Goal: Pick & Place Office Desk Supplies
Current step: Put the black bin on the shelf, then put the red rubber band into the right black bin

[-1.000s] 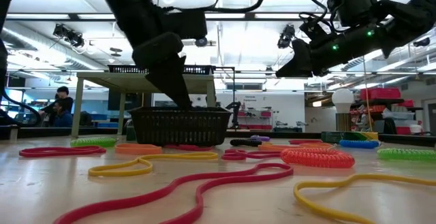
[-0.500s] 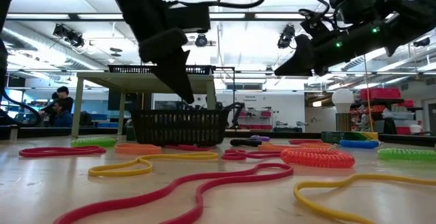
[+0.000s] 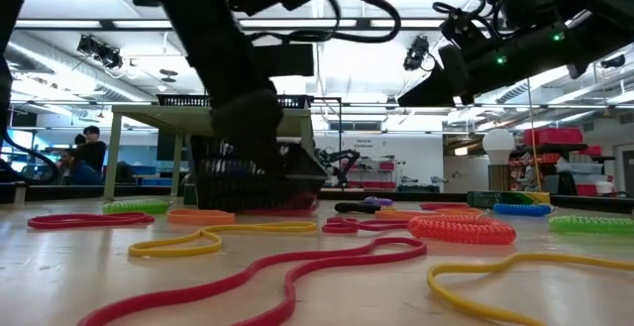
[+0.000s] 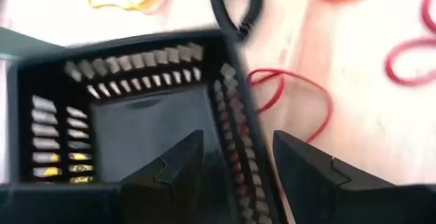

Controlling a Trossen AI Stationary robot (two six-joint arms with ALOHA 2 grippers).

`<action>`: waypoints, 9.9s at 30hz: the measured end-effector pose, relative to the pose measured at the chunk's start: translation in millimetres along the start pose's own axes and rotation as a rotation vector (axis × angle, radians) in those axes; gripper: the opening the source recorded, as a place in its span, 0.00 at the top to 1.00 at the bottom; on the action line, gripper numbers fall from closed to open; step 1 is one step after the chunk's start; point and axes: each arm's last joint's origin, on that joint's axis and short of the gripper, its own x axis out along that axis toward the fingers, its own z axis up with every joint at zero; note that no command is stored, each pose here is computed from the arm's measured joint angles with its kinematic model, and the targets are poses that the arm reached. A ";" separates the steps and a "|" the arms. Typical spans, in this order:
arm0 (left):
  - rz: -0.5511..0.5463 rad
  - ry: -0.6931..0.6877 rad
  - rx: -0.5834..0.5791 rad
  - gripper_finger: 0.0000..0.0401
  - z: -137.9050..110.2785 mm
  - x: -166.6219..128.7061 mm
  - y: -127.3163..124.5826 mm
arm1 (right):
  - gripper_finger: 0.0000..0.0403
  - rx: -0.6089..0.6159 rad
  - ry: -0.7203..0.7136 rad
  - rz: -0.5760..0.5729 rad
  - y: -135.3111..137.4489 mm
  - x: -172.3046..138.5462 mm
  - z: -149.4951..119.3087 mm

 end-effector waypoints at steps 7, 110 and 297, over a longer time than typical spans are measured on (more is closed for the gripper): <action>0.011 -0.018 0.018 0.51 0.0 -9.2 -1.4 | 0.96 -0.009 -0.003 0.002 0.4 -0.2 0.3; 0.009 -0.021 0.211 0.94 -35.1 -122.3 227.3 | 0.96 0.059 0.027 0.004 0.8 -0.3 -2.8; -0.474 -0.856 -0.152 0.97 -30.0 -74.9 24.0 | 0.96 0.040 0.060 -0.020 -0.2 -0.2 -6.1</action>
